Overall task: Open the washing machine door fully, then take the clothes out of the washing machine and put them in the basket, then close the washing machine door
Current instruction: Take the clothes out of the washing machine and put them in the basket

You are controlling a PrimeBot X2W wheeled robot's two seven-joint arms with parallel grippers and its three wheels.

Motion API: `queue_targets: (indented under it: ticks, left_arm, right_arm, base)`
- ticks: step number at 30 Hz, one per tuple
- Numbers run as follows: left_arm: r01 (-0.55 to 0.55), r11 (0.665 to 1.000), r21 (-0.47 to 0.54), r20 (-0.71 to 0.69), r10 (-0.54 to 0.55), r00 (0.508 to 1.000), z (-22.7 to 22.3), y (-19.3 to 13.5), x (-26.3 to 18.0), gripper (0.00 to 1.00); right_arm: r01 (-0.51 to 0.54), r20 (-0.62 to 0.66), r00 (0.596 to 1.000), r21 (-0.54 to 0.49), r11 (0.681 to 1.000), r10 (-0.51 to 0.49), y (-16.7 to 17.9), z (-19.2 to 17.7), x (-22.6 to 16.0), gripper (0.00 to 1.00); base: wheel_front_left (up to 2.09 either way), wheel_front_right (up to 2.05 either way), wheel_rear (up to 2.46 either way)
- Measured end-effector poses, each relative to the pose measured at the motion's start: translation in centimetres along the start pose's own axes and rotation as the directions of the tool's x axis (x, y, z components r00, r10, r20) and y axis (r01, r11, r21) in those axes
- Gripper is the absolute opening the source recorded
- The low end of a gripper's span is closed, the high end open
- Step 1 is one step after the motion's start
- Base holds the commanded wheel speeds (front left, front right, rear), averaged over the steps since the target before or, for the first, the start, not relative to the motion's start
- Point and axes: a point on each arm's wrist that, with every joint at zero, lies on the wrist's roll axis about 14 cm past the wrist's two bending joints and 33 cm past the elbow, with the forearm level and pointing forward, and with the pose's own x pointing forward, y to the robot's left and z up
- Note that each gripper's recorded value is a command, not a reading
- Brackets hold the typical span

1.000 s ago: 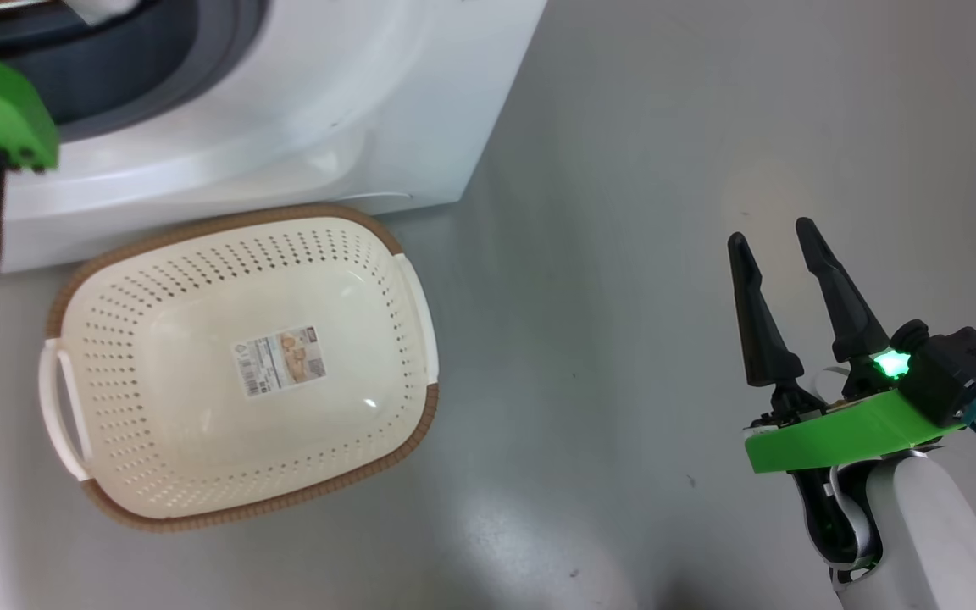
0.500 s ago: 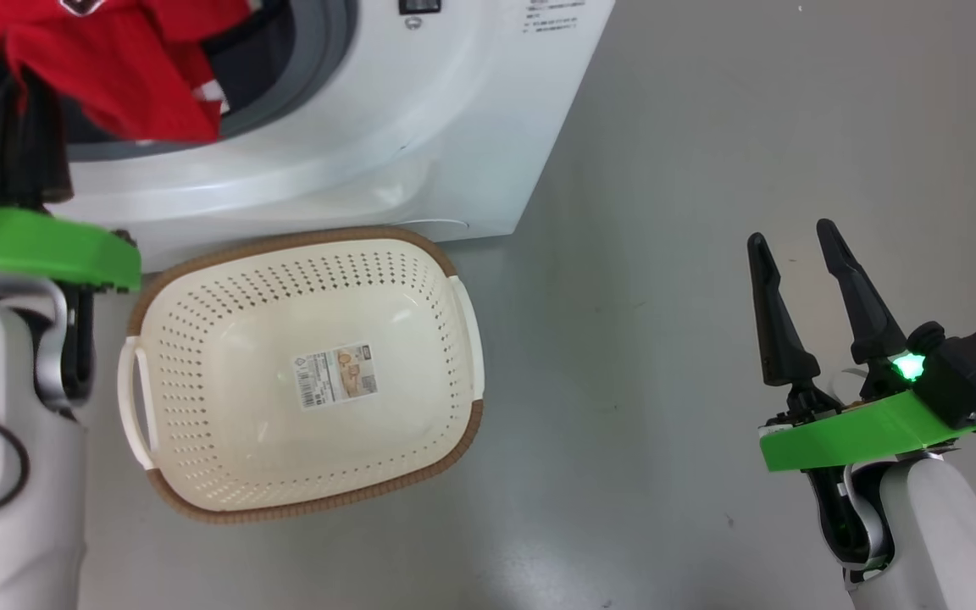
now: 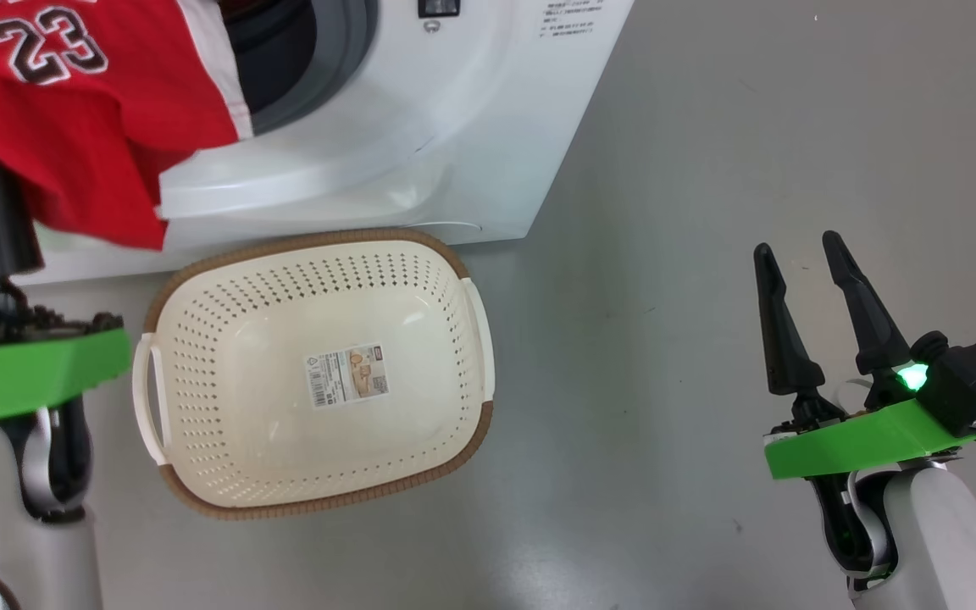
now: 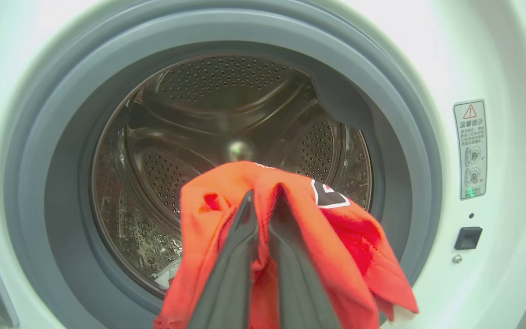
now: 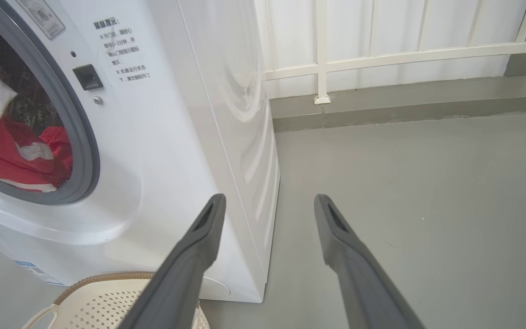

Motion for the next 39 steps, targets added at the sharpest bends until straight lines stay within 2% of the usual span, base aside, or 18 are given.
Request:
queue_targets:
  ticks: [3, 9, 18, 29, 39]
  left_arm:
    - [-0.005, 1.0, -0.002, 0.027, 0.005, 1.0, 0.9, 0.0, -0.6, 0.0]
    - [0.01, 1.0, 0.006, -0.018, -0.01, 1.0, -0.4, -0.6, -2.1, 0.0]
    - [0.033, 0.998, -0.049, -0.244, -0.044, 0.969, -7.5, -2.1, -5.5, 0.0]
    - [0.04, 0.996, -0.079, -0.543, -0.076, 0.836, -17.7, -2.2, -10.9, 0.0]
    - [0.074, 0.992, -0.099, -0.709, -0.122, 0.694, -24.9, -2.8, -14.1, 0.0]
  right_arm:
    - [0.0, -0.001, 1.0, 0.0, 1.0, 0.0, 0.0, 0.0, 0.0, 1.0]
    - [-0.003, -0.002, 1.0, 0.001, 1.0, 0.003, 0.1, -0.1, 0.1, 1.0]
    - [-0.004, -0.017, 1.0, 0.0, 1.0, 0.004, 0.1, -0.6, 0.0, 1.0]
    - [0.028, -0.065, 0.998, 0.0, 1.0, -0.028, -1.1, -2.6, 0.3, 1.0]
    - [0.055, -0.1, 0.993, -0.009, 0.998, -0.055, -2.4, -4.6, 1.3, 1.0]
  base:
    - [0.0, 0.0, 0.0]
    - [0.0, 0.0, 0.0]
    - [0.0, 0.0, 0.0]
    - [0.0, 0.0, 0.0]
    - [0.0, 0.0, 0.0]
